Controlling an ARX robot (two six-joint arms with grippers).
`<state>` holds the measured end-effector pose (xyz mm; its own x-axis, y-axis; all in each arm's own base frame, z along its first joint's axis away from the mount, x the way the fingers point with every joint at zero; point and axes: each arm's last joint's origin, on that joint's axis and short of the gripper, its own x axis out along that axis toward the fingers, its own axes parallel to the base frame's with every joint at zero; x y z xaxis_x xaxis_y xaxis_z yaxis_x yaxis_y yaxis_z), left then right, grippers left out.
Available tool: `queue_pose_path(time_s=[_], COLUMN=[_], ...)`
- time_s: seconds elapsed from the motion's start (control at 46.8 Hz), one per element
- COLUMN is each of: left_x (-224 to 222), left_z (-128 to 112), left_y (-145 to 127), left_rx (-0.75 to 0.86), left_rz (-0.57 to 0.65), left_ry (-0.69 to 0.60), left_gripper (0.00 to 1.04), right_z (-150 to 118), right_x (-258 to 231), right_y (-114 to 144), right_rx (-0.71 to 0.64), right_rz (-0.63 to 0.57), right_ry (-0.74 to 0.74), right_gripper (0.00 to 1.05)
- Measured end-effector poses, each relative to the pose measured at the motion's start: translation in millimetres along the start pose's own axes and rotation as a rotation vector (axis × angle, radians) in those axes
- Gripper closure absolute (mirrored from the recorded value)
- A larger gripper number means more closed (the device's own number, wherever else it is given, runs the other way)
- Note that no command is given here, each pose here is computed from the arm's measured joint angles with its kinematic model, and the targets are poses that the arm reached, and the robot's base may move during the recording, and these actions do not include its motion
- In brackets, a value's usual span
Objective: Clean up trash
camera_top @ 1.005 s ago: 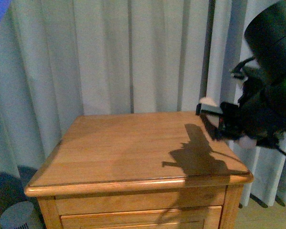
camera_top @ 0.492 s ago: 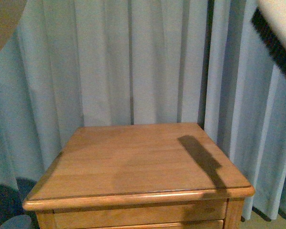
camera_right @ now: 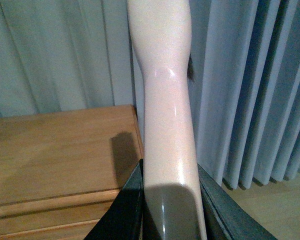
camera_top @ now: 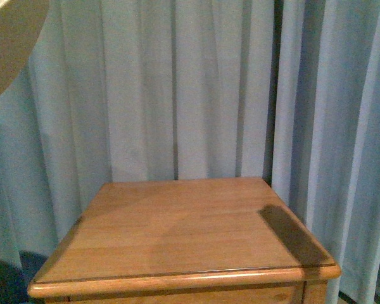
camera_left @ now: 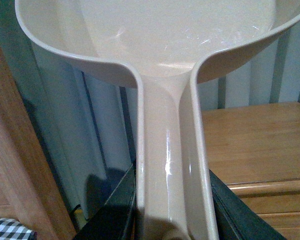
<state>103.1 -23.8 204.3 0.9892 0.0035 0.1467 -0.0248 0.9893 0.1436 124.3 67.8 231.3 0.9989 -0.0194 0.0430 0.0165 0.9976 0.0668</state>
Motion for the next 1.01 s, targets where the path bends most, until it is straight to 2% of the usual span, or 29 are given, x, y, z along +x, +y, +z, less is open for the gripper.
queue_pose_path(time_s=[1.005], left_x=[-0.3], left_z=[-1.3], left_y=[0.0], left_rx=[-0.003], left_rz=[0.002], left_ry=[0.002], left_gripper=[0.78], right_z=[-0.5], right_x=[0.2], right_y=[-0.2], right_rx=[0.003], right_rz=[-0.006], right_ry=[0.004], right_gripper=[0.84])
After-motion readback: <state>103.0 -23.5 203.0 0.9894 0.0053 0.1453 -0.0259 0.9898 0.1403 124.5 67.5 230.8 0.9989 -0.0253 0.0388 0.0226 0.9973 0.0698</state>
